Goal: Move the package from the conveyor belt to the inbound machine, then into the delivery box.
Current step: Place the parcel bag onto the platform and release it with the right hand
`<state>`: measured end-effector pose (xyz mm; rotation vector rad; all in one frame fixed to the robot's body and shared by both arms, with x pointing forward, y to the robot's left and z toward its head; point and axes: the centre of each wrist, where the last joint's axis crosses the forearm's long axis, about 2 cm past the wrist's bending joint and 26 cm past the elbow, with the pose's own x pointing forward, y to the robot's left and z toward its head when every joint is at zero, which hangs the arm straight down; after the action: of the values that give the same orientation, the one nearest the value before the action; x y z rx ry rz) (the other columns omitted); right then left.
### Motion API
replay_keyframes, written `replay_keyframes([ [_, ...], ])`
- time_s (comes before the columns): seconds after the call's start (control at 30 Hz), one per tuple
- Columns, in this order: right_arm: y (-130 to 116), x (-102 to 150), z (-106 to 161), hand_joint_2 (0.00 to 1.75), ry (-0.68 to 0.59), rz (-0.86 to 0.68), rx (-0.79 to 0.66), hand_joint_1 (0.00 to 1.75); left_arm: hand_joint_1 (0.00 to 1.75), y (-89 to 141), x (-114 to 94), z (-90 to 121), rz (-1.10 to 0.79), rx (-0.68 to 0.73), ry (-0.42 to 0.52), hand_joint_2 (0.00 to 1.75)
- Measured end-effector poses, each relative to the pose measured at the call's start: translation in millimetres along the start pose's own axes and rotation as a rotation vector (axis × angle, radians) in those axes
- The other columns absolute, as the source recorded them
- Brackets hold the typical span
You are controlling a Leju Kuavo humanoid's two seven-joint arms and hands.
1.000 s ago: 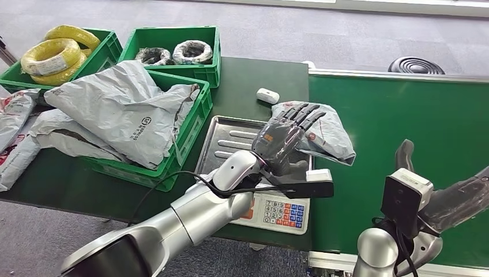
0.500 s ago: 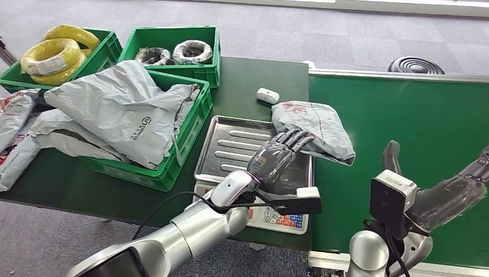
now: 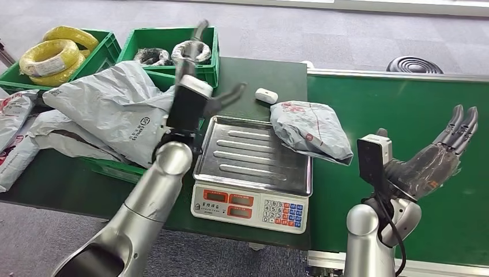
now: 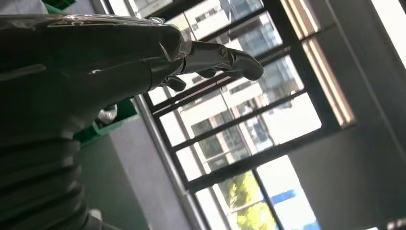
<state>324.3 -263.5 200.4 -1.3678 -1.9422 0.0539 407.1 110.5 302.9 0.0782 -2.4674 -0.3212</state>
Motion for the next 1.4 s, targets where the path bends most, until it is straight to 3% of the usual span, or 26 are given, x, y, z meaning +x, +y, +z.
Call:
replay_keyframes([
  [0.1,5,-15,3,1.75,0.021,0.020,0.032,0.00,0.00,51,2,1,0.072,0.225,-0.064,1.75],
  [0.23,7,-29,8,1.75,0.059,0.033,0.055,0.00,0.00,103,0,23,0.105,0.456,-0.114,1.75],
  [0.33,8,-36,10,1.75,0.092,0.038,0.071,0.00,0.00,131,-1,42,0.116,0.559,-0.132,1.75],
  [0.5,11,-44,8,1.75,0.168,0.030,0.130,0.00,0.00,159,-5,77,0.197,0.655,-0.128,1.75],
  [0.77,19,-53,20,1.75,0.268,-0.250,0.404,0.00,0.00,166,-13,158,0.260,0.685,-0.063,1.75],
  [0.9,23,-56,28,1.75,0.285,-0.245,0.474,0.00,0.00,163,-13,184,0.257,0.689,-0.019,1.75],
  [1.13,32,-66,26,1.75,0.314,-0.165,0.511,0.00,0.00,158,-14,198,0.262,0.681,0.016,1.75],
  [1.4,41,-80,-11,1.75,0.293,-0.044,0.497,0.00,0.00,150,-27,202,0.299,0.678,0.049,1.75],
])
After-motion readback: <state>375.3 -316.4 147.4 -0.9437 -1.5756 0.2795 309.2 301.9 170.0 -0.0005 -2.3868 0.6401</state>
